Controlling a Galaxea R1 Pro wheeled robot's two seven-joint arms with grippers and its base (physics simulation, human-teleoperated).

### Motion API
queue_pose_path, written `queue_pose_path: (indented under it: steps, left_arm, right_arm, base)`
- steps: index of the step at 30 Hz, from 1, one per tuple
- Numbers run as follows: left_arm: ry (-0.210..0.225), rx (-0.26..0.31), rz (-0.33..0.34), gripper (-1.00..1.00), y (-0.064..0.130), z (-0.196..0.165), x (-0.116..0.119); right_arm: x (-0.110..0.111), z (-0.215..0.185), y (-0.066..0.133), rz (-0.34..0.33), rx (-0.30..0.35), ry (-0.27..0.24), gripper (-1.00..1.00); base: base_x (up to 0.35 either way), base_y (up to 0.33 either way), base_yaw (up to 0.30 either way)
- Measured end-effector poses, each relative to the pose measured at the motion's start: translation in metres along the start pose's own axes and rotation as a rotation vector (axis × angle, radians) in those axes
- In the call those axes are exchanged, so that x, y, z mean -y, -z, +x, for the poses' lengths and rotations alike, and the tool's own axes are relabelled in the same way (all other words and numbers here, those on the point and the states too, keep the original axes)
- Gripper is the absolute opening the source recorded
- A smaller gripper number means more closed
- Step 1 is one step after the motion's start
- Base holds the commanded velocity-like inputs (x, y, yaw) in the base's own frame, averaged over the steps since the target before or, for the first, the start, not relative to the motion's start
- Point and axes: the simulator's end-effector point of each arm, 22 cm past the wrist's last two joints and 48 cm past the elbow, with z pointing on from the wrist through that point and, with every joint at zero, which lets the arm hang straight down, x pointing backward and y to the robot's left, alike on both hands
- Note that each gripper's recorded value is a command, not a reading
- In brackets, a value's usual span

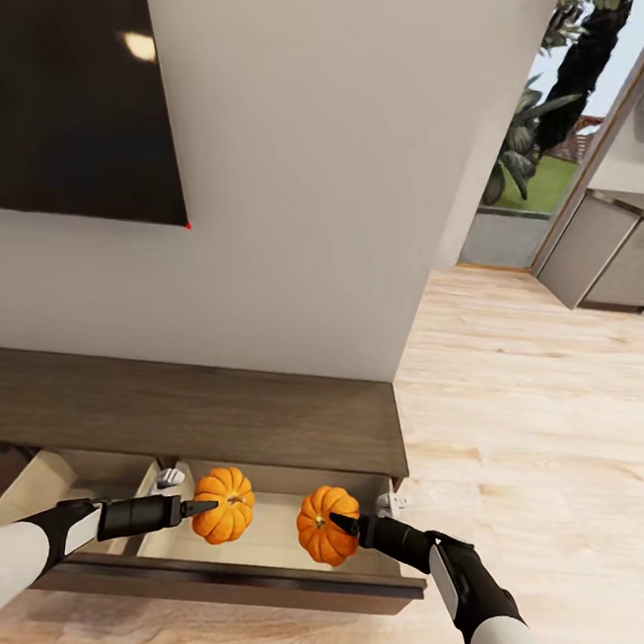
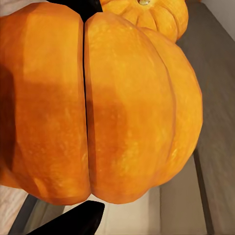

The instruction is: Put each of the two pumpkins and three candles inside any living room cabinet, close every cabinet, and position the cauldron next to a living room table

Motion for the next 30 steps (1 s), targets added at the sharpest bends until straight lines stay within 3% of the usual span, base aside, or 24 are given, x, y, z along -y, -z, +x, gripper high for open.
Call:
queue_pose_path:
  steps: [30]
  left_arm:
    - [-0.002,0.003,-0.005,-1.00,-0.022,0.024,-0.042]
  right_arm:
    - [0.034,0.024,-0.025,-0.001,0.008,0.016,-1.00]
  base:
    - [0.000,0.000,0.000]
